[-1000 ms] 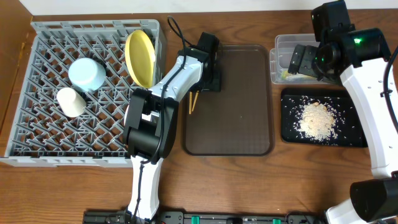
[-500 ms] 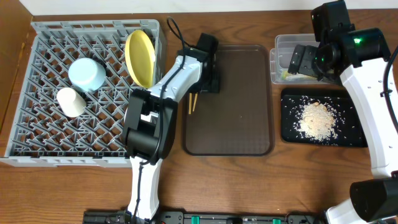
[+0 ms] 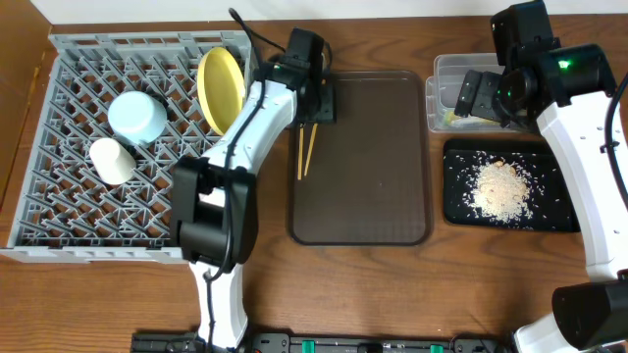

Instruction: Sort waste into correct bins and load items into the dishwasher

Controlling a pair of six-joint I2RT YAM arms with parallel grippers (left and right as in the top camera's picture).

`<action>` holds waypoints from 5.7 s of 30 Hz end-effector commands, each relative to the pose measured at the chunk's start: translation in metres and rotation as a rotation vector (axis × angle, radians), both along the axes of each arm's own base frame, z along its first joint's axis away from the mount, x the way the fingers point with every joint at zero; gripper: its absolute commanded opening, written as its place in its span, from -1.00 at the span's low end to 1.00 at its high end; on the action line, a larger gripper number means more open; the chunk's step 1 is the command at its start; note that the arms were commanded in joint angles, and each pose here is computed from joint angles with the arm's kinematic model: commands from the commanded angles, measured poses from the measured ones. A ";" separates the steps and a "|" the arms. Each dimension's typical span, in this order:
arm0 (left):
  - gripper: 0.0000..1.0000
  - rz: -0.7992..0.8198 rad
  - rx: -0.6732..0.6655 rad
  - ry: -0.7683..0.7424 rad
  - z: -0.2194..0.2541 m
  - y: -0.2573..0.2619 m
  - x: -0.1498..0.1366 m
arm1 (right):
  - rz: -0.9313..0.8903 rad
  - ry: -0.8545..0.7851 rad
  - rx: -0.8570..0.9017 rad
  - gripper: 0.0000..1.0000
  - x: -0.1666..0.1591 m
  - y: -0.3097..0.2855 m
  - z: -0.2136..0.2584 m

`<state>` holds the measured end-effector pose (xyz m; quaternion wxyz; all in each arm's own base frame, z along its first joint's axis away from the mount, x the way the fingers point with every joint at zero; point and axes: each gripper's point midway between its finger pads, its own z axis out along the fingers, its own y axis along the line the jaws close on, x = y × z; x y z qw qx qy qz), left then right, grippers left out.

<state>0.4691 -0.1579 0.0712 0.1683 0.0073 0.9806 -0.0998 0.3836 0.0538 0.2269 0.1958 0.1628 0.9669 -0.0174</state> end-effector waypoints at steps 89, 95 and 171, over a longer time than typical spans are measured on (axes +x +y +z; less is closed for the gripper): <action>-0.85 0.031 0.019 -0.004 0.052 0.030 -0.068 | -0.011 -0.015 -0.004 0.99 0.000 -0.002 0.005; -0.85 -0.039 0.089 -0.084 0.070 0.072 -0.056 | -0.012 -0.015 -0.003 0.98 0.000 -0.002 0.005; 0.39 -0.016 -0.141 -0.392 0.154 0.113 -0.040 | -0.012 -0.015 -0.003 0.99 0.000 -0.002 0.005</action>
